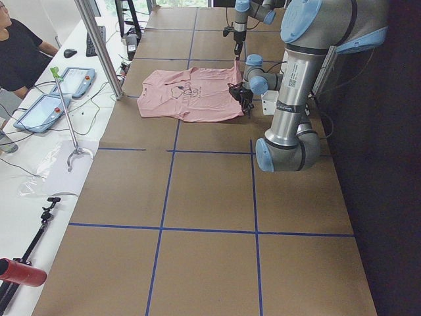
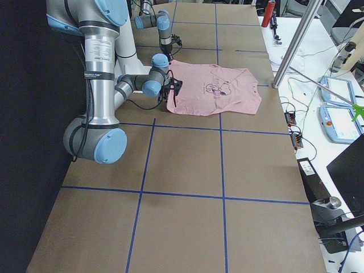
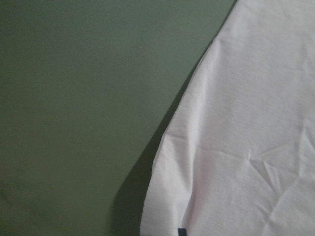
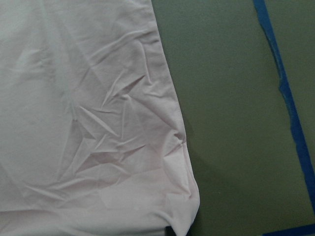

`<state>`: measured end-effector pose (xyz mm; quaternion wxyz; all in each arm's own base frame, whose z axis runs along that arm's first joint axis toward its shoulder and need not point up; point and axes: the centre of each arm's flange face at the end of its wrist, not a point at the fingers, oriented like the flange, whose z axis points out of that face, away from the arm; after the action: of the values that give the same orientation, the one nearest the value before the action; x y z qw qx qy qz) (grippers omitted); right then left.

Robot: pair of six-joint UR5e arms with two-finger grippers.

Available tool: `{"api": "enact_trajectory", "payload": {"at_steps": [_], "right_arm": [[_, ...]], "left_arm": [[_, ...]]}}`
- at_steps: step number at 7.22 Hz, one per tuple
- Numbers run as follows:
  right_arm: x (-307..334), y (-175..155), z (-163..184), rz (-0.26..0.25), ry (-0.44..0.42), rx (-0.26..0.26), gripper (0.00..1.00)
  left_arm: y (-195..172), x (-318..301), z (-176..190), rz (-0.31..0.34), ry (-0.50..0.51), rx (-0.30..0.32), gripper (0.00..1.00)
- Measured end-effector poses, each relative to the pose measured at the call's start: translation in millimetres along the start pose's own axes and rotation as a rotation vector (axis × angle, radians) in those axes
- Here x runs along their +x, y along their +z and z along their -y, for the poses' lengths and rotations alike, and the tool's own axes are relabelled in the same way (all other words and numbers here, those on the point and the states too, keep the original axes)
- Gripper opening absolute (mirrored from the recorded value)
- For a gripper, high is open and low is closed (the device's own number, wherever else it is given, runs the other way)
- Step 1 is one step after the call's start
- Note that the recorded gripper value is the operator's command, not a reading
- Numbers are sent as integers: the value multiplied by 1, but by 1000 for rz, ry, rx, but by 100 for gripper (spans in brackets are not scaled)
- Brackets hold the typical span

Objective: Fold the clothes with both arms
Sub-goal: 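Lift the hem with both grippers and fold it toward the collar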

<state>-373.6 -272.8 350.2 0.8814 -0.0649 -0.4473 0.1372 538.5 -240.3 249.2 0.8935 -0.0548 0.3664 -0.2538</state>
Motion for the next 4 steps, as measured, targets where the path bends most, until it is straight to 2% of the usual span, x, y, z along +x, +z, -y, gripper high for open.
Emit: {"api": "enact_trajectory", "payload": {"at_steps": [2,3,4], "right_arm": [[0,-22,-6,27,-19,-65,0],[1,-32,-14,37,-30,-114,0],[3,-46,-27,48,-42,-185,0]], "left_arm": [[-32,-5,-3,1,40,-20,0],[-46,-8,-4,-1,53,-31,0],[-67,-14,-7,1,73,-55,0]]}}
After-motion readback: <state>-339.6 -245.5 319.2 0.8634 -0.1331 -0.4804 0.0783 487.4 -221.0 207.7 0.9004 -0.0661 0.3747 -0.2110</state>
